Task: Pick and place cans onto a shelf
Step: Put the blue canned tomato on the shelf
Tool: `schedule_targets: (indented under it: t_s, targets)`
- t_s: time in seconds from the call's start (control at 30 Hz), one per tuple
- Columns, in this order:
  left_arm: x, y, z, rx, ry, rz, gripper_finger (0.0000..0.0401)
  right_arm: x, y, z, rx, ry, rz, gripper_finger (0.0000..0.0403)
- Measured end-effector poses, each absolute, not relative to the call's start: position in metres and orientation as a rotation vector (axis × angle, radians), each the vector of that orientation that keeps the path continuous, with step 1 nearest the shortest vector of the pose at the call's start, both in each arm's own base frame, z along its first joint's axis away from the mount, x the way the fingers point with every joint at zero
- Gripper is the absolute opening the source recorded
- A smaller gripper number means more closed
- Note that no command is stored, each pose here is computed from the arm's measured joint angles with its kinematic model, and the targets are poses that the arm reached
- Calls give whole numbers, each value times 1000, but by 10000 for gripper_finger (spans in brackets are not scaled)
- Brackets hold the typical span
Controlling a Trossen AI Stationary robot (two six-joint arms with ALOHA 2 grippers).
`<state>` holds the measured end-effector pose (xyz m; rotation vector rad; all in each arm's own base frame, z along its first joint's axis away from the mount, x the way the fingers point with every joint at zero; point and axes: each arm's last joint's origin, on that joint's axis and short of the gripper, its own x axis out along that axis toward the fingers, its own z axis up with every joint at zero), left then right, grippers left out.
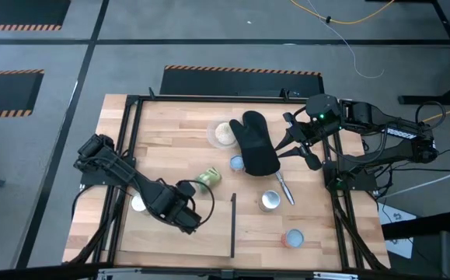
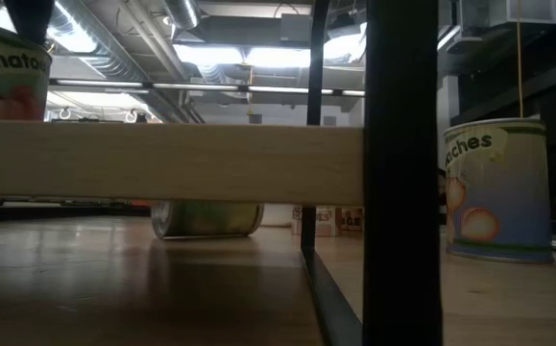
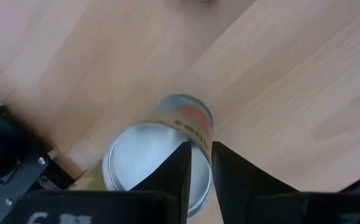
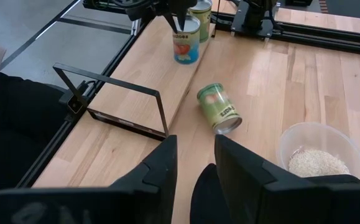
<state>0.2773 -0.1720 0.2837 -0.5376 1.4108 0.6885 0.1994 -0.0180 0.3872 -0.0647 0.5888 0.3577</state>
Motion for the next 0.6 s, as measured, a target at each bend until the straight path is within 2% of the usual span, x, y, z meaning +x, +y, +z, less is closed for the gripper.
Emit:
schedule_targets:
  t_s: [0.23, 0.6]
  targets:
    - [276, -174, 284, -545, 1435, 672, 53, 199, -18, 387, -65, 589, 358, 112]
    - [275, -175, 284, -507, 1464, 622, 5, 199, -18, 387, -65, 589, 358, 112]
